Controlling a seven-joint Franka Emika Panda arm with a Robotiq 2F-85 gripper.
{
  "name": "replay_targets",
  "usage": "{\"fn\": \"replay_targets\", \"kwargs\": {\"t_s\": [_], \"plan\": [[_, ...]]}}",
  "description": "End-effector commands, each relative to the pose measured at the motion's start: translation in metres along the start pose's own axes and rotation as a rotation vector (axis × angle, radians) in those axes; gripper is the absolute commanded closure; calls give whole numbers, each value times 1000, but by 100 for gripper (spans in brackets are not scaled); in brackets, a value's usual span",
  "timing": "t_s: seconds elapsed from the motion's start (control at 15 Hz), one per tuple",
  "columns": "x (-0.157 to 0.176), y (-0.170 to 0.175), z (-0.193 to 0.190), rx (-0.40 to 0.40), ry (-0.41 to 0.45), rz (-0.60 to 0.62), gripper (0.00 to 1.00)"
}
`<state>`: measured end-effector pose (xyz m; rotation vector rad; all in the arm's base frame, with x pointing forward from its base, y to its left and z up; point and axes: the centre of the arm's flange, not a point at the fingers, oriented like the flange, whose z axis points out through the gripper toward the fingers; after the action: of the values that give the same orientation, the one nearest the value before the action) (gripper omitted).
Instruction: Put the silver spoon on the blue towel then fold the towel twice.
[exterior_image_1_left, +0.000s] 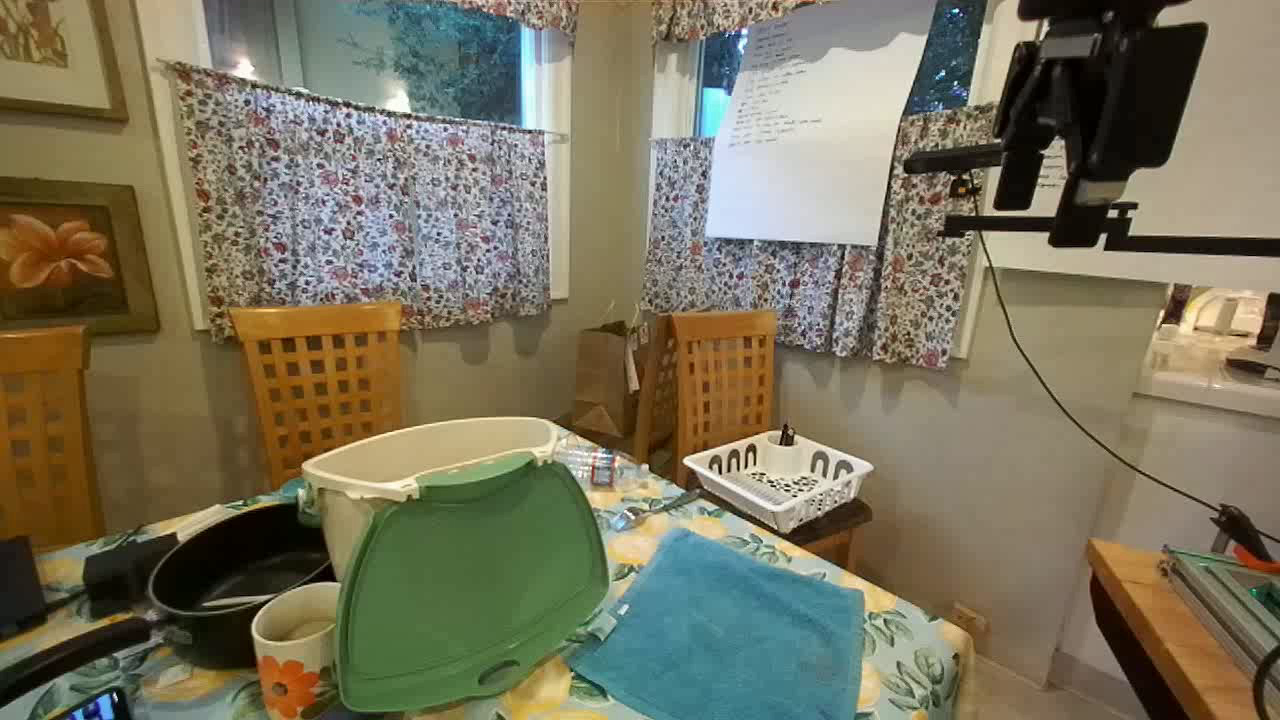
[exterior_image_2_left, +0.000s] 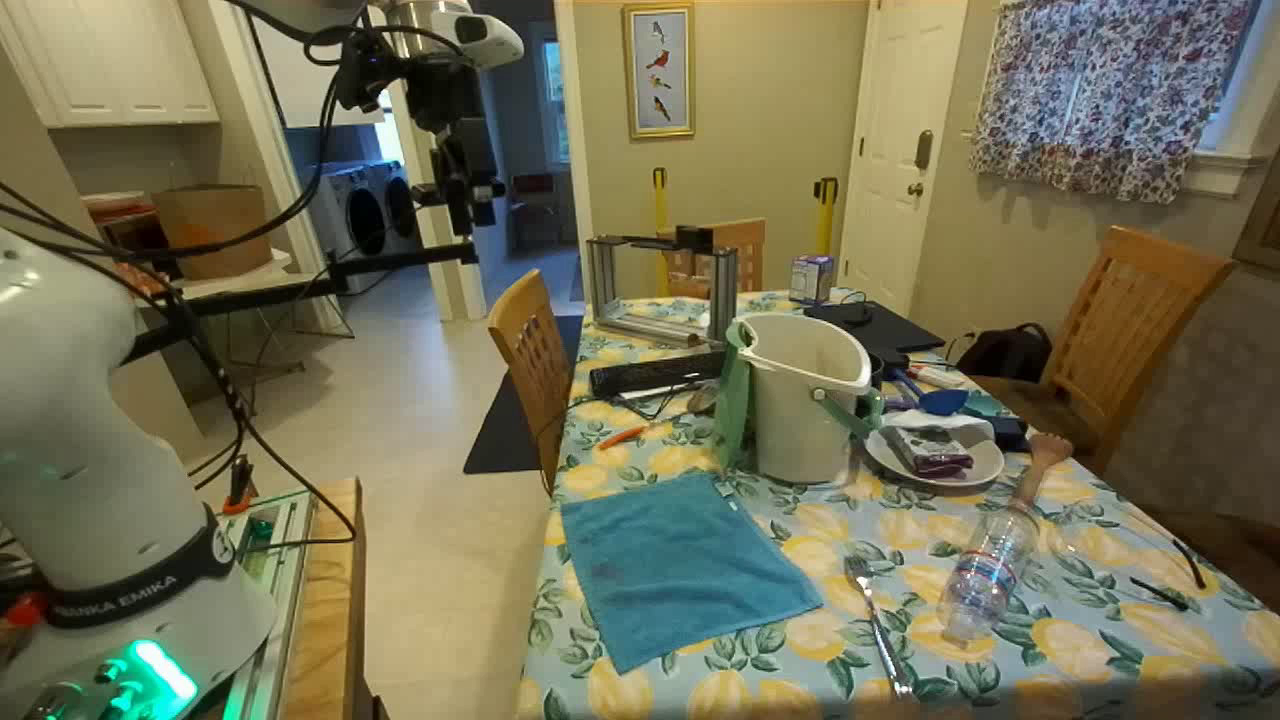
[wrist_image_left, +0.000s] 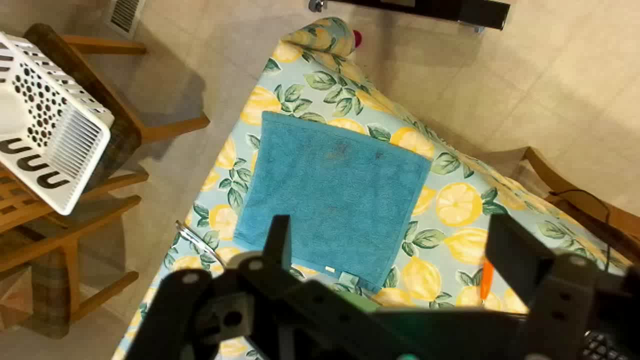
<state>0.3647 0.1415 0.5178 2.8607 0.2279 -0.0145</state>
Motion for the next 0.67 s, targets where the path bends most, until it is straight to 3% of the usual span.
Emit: {"fn": "replay_targets", "kwargs": {"t_s": [0.0, 0.27, 0.6], "plan": [[0, 0, 0, 0, 0, 0, 0], [0, 0, 0, 0, 0, 0, 0], [42, 32, 8, 70, 62, 154, 0]]}}
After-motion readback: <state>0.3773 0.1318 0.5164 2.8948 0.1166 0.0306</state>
